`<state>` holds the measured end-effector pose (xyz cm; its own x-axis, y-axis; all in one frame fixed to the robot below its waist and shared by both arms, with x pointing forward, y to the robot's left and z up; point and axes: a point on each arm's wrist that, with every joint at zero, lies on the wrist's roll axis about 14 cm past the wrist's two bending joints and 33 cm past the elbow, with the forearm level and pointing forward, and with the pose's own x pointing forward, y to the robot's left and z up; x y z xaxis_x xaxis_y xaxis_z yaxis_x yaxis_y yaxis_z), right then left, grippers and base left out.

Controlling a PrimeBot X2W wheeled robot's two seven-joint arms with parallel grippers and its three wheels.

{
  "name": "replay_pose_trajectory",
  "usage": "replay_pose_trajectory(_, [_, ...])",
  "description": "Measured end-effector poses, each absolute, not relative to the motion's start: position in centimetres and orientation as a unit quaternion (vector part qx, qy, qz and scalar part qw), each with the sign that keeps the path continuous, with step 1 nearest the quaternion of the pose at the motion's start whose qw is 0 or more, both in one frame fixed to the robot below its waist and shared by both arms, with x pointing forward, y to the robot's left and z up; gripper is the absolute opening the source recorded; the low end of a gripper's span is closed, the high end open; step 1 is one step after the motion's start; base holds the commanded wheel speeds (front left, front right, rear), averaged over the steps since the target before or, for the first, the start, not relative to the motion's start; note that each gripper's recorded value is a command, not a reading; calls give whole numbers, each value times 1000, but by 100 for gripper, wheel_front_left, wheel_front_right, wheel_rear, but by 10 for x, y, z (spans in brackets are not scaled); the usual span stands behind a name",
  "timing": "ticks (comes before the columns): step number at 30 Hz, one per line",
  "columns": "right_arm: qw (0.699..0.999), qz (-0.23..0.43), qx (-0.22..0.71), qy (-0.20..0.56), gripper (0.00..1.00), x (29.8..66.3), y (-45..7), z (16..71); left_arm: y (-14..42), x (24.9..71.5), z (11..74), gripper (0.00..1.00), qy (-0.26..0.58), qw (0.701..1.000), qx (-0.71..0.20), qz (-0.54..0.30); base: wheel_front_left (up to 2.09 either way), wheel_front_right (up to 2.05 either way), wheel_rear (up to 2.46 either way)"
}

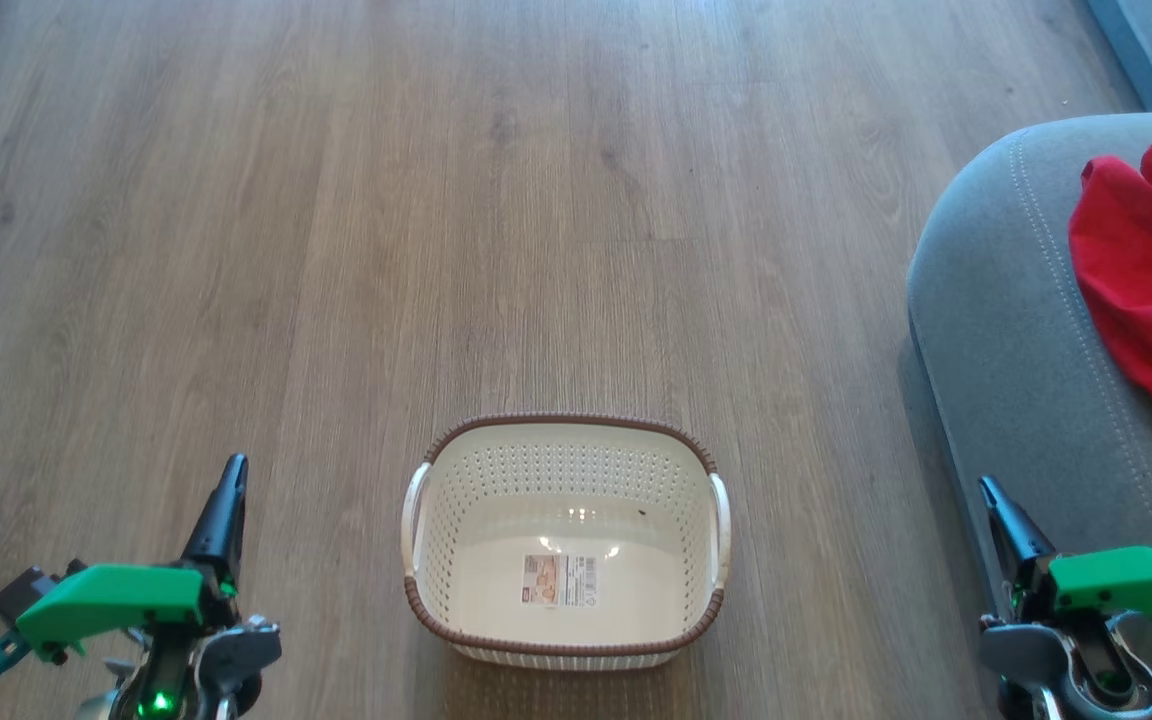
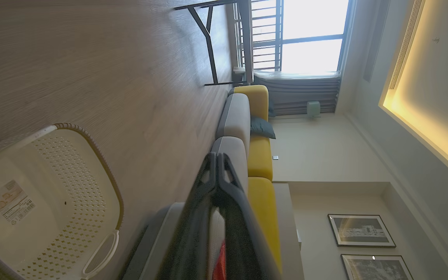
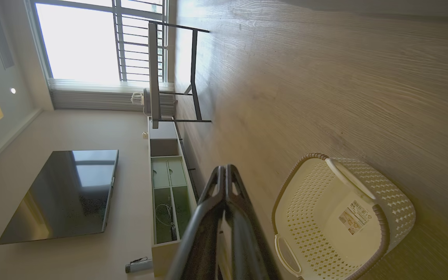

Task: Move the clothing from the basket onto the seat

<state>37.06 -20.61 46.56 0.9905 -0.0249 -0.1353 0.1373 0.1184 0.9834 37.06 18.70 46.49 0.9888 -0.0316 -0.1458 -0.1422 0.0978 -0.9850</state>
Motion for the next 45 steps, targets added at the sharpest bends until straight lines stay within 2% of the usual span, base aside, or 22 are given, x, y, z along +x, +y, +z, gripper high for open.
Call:
replay_pose_trajectory(10, [705, -46, 707, 26, 0, 373, -206, 474, 190, 373, 474, 0, 46, 707, -705, 28, 0, 0, 0])
replay_pose_trajectory(45, [704, -46, 709, 26, 0, 373, -206, 475, 190, 373, 474, 0, 45, 706, -707, 28, 0, 0, 0])
